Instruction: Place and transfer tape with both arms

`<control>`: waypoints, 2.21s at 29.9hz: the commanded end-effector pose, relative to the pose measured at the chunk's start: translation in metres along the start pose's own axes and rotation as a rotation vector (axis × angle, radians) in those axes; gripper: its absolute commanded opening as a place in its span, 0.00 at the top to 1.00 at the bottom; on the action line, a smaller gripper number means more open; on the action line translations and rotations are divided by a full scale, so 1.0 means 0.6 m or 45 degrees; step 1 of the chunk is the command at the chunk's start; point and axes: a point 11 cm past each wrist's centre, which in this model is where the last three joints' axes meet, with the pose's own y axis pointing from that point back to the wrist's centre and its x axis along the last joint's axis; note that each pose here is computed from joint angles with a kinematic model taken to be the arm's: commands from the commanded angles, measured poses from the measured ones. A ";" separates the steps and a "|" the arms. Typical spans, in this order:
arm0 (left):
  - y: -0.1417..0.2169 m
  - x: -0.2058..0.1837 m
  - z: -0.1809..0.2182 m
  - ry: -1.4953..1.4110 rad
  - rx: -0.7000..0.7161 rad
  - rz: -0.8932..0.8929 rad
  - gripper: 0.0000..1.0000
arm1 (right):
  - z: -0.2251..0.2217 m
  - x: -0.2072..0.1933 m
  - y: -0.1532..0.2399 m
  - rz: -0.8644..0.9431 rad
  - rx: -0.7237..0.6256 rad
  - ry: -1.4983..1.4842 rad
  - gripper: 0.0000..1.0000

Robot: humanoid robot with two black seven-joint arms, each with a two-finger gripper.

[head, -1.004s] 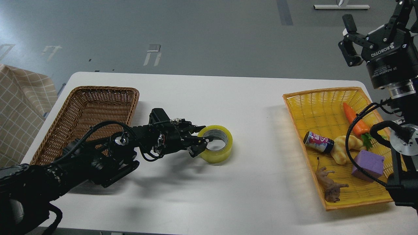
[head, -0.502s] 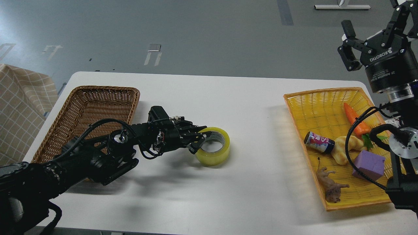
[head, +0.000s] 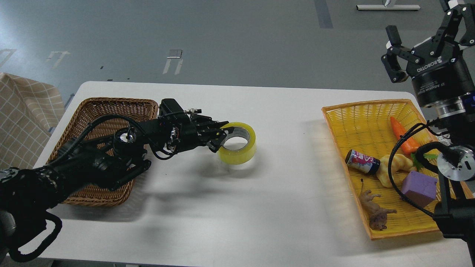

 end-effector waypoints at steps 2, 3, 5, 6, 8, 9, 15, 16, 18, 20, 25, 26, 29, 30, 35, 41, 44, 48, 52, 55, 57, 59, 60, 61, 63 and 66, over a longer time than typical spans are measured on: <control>0.041 0.023 -0.054 -0.015 0.095 0.015 0.80 | 0.003 -0.001 0.000 0.006 -0.004 -0.006 0.01; 0.058 0.025 -0.070 0.003 0.129 0.024 0.80 | 0.000 -0.001 -0.004 0.001 0.001 -0.001 0.01; 0.090 0.024 -0.099 0.036 0.192 0.033 0.80 | -0.003 -0.003 -0.006 -0.008 0.005 0.001 0.01; 0.099 0.024 -0.106 0.036 0.207 0.032 0.80 | -0.003 -0.003 -0.007 -0.011 0.005 0.003 0.01; 0.123 0.026 -0.127 0.026 0.252 0.026 0.80 | -0.003 -0.004 -0.007 -0.014 0.004 0.002 0.01; 0.133 0.027 -0.135 0.020 0.269 0.026 0.80 | -0.002 -0.005 -0.007 -0.016 0.002 0.002 0.01; 0.221 0.027 -0.193 -0.016 0.415 0.047 0.79 | -0.002 -0.006 -0.007 -0.025 0.001 0.003 0.01; 0.241 0.027 -0.204 -0.004 0.450 0.052 0.79 | -0.002 -0.007 -0.007 -0.027 0.001 0.003 0.01; 0.265 0.026 -0.217 0.026 0.493 0.063 0.78 | -0.002 -0.008 -0.007 -0.031 0.000 0.004 0.01; 0.290 0.018 -0.228 0.047 0.532 0.058 0.78 | -0.002 -0.009 -0.007 -0.047 0.001 0.002 0.01; 0.359 -0.034 -0.239 0.026 0.616 0.018 0.78 | 0.001 -0.023 -0.005 -0.153 -0.003 -0.013 0.01; 0.364 -0.042 -0.238 0.024 0.622 0.016 0.78 | 0.001 -0.025 -0.004 -0.166 -0.003 -0.014 0.01; 0.373 -0.061 -0.235 0.027 0.629 0.006 0.78 | 0.001 -0.028 -0.004 -0.186 -0.001 -0.019 0.01; 0.387 -0.087 -0.229 0.037 0.642 -0.005 0.78 | 0.001 -0.031 -0.006 -0.195 0.000 -0.019 0.01; 0.402 -0.124 -0.219 0.122 0.676 0.020 0.78 | 0.004 -0.033 -0.010 -0.201 -0.005 -0.022 0.01; 0.420 -0.165 -0.207 0.138 0.699 -0.003 0.77 | 0.008 -0.032 -0.009 -0.194 -0.009 -0.025 0.01; 0.425 -0.174 -0.205 0.145 0.705 -0.013 0.74 | 0.008 -0.030 -0.008 -0.193 -0.011 -0.024 0.01; 0.428 -0.179 -0.204 0.174 0.723 0.010 0.42 | 0.008 -0.029 -0.007 -0.192 -0.013 -0.022 0.01; 0.430 -0.190 -0.201 0.225 0.744 0.028 0.14 | 0.006 -0.030 -0.007 -0.193 -0.009 -0.021 0.01; 0.436 -0.202 -0.197 0.256 0.759 0.026 0.09 | 0.008 -0.029 -0.005 -0.189 -0.014 -0.022 0.01; 0.443 -0.203 -0.202 0.262 0.782 0.030 0.03 | 0.009 -0.028 -0.004 -0.188 -0.015 -0.023 0.01; 0.448 -0.201 -0.208 0.288 0.811 0.054 0.03 | 0.009 -0.028 -0.004 -0.186 -0.015 -0.023 0.01; 0.448 -0.201 -0.208 0.288 0.811 0.054 0.03 | 0.009 -0.028 -0.004 -0.186 -0.015 -0.023 0.01; 0.445 -0.189 -0.215 0.337 0.840 0.122 0.02 | 0.009 -0.029 -0.005 -0.187 -0.013 -0.026 0.01; 0.448 -0.181 -0.221 0.366 0.865 0.164 0.02 | 0.007 -0.031 -0.007 -0.192 -0.010 -0.025 0.01; 0.441 -0.156 -0.233 0.437 0.899 0.279 0.02 | 0.002 -0.031 -0.011 -0.199 -0.003 -0.015 0.01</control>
